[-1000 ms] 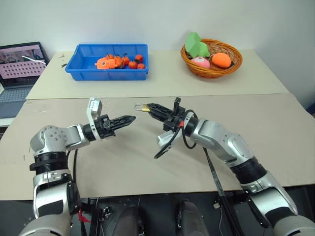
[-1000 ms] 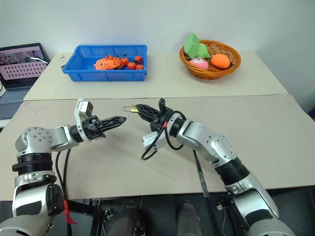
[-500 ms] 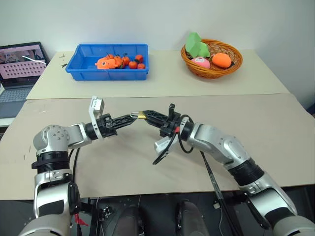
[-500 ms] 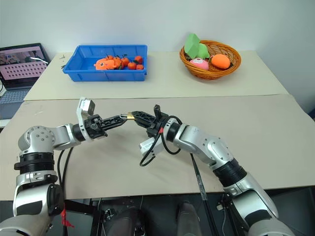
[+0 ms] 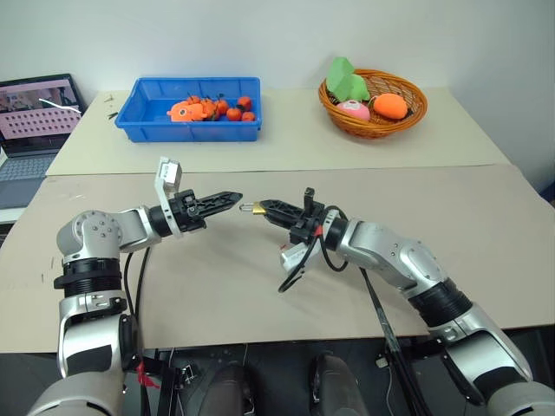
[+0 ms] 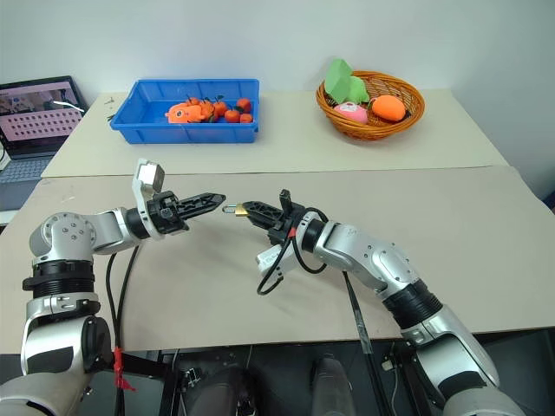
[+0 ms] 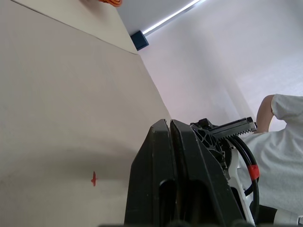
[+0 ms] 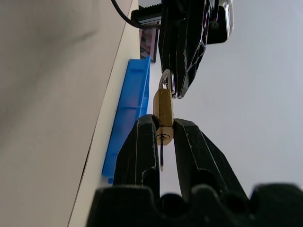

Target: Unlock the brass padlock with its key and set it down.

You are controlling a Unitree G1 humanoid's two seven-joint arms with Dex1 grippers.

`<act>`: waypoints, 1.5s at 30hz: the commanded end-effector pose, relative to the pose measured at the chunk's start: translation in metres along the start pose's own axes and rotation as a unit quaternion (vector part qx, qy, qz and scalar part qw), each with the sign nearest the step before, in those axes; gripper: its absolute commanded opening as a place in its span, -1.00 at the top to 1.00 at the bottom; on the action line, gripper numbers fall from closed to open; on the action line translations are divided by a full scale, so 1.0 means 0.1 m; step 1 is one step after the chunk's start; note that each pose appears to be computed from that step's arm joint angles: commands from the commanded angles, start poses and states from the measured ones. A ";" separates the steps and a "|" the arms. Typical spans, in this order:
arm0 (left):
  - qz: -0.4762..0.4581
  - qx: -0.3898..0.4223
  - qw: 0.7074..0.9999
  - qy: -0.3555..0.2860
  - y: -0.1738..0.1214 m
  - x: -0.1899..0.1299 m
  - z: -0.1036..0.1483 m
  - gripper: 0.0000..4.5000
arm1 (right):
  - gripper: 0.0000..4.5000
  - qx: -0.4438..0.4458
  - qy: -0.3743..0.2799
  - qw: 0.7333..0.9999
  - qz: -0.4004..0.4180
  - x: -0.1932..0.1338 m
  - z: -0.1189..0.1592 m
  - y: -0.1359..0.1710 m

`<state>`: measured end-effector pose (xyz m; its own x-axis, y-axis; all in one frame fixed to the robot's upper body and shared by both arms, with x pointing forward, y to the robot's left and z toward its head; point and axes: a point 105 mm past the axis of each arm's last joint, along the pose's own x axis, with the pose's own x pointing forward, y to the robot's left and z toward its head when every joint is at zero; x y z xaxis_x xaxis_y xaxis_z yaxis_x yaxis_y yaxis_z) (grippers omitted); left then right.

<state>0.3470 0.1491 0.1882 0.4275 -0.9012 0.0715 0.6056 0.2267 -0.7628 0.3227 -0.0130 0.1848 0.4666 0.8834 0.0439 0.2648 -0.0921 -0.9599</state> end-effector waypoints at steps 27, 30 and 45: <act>-0.002 0.036 0.999 -0.011 -0.09 -0.04 0.18 0.94 | 0.94 -0.016 0.031 0.999 -0.021 -0.04 -0.20 -0.10; 0.006 0.043 0.999 0.001 -0.05 -0.11 0.15 0.94 | 0.94 -0.018 0.037 0.999 -0.021 -0.06 -0.23 -0.11; 0.015 0.131 0.984 0.121 0.09 0.08 -0.31 0.94 | 0.94 -0.021 0.032 0.999 -0.029 -0.01 -0.21 -0.18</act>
<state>0.3369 0.1364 0.1502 0.3125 -0.9371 -0.1557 0.7199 0.3406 -0.6048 0.3363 -0.0223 0.1873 0.5119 0.8577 0.0482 0.2755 -0.1108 -0.9549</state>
